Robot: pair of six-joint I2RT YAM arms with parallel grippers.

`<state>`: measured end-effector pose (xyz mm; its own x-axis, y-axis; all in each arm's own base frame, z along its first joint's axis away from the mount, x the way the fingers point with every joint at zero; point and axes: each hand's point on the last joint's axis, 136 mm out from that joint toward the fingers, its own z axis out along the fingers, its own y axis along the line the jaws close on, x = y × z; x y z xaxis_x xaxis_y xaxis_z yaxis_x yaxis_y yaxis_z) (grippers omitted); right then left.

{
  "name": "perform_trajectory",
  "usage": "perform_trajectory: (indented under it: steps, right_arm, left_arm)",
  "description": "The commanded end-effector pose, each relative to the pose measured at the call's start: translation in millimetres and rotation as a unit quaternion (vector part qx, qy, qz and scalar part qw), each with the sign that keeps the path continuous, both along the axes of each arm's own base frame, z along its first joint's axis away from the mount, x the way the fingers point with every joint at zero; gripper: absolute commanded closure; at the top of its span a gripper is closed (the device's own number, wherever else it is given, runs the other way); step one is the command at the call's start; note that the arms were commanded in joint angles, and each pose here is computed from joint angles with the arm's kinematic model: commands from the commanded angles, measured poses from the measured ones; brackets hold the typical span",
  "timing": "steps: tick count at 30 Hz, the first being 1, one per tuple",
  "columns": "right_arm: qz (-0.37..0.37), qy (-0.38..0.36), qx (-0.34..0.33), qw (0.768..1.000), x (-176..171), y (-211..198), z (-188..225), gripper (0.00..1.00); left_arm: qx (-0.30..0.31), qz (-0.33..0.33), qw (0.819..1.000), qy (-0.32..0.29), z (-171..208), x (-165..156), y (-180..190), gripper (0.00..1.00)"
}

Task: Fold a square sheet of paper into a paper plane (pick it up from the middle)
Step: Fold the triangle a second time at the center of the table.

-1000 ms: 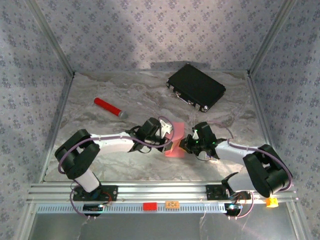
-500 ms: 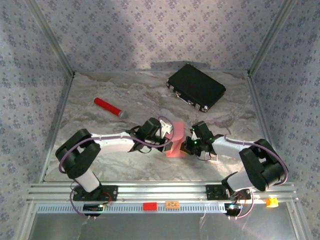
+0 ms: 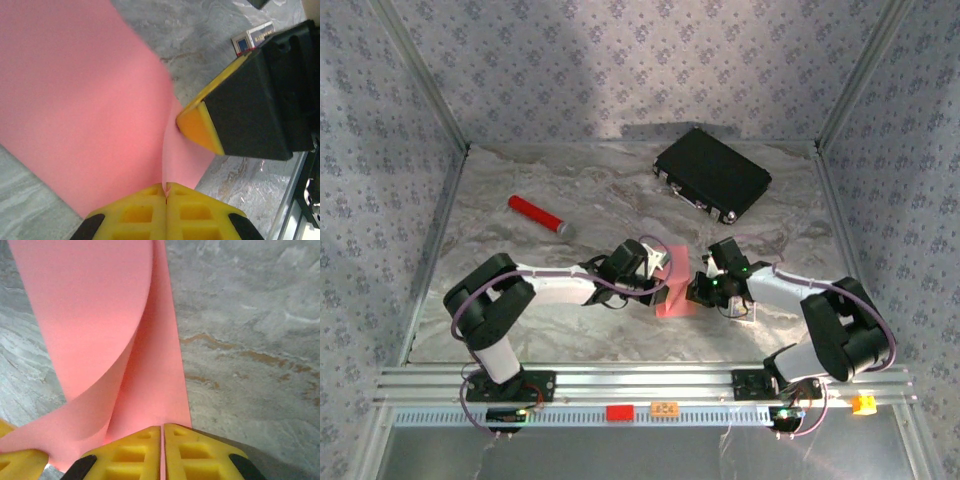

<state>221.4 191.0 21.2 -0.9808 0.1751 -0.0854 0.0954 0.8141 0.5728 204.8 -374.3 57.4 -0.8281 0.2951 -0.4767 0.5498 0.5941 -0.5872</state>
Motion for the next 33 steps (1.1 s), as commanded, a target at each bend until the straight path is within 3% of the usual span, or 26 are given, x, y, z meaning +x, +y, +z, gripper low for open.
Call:
perform_trajectory:
  steps: [1,5,12,19,33]
  right_arm:
    - [-0.012,-0.015,0.042,0.999,5,11,15,0.87]
    - [-0.042,-0.005,0.069,0.997,6,22,12,0.87]
    - [-0.076,0.037,0.029,0.996,-7,9,-20,0.89]
    - [-0.053,0.046,-0.032,0.997,-15,-9,-31,0.91]
    - [-0.037,0.03,-0.011,0.999,-7,-2,-21,0.9]
  left_arm:
    - [-0.022,0.012,0.999,-0.02,17,12,-13,0.95]
    - [-0.02,0.015,1.0,-0.018,15,12,-12,0.95]
    - [-0.012,0.012,1.0,-0.019,13,12,-10,0.95]
    - [0.026,-0.001,0.999,-0.027,7,18,-3,0.94]
    - [0.064,-0.017,0.998,-0.019,-14,26,-1,0.93]
